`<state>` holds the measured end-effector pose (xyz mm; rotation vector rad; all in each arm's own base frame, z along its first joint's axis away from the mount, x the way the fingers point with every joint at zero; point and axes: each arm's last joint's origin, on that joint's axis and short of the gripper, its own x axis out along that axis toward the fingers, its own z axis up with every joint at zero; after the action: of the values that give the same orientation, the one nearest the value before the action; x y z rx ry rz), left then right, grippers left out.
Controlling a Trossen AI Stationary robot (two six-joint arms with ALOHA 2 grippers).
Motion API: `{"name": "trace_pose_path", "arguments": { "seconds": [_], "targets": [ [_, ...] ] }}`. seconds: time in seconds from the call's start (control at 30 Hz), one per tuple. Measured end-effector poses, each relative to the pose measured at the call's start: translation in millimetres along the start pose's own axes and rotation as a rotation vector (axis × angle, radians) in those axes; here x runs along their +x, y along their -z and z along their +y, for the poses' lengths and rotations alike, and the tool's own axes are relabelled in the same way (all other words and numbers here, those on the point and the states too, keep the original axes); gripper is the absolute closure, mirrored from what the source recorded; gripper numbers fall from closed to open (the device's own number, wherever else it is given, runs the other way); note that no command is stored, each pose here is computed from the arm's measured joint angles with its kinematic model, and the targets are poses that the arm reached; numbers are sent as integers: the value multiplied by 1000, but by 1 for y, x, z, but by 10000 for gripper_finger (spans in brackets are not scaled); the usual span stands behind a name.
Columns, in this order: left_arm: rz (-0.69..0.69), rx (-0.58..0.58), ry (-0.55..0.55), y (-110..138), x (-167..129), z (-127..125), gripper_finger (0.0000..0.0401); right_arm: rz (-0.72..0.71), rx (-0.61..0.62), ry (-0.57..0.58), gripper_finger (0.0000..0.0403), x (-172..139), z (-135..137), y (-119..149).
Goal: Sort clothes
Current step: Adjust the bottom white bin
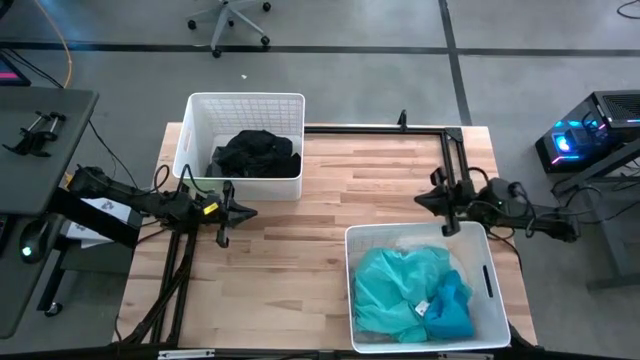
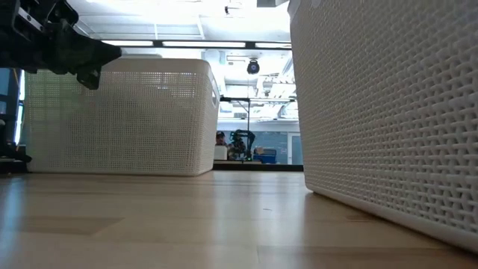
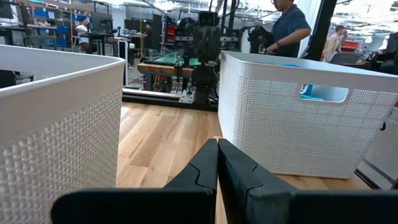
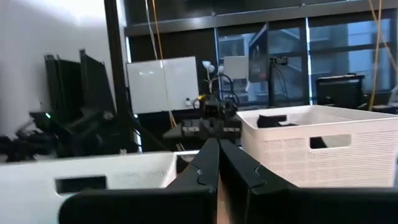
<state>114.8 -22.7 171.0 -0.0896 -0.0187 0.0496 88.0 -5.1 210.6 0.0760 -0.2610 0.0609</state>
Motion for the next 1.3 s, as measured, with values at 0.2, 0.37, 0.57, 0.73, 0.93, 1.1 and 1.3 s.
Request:
{"name": "trace_pose_path", "arguments": {
  "seconds": [0.2, 0.37, 0.57, 0.73, 0.93, 1.1, 1.3],
  "targets": [
    [0, 0, 0, 0, 0, 0, 401, -26, -30, -6, 402, -1, 2, -12],
    [0, 0, 0, 0, 0, 0, 401, -16, -68, -5, 402, -1, 2, -11],
    [0, 0, 0, 0, 0, 0, 401, 3, -63, -4, 402, -1, 1, -9],
    [0, 0, 0, 0, 0, 0, 401, -53, -97, 48, 402, -1, 0, -15],
    [0, 0, 0, 0, 0, 0, 401, -161, 8, 226, 402, -2, -4, -24],
    [0, 0, 0, 0, 0, 0, 401, -216, 307, 591, 402, -8, -13, -32],
    [0, 0, 0, 0, 0, 0, 401, -53, 320, 677, 402, -20, -10, -56]
  ]
}}
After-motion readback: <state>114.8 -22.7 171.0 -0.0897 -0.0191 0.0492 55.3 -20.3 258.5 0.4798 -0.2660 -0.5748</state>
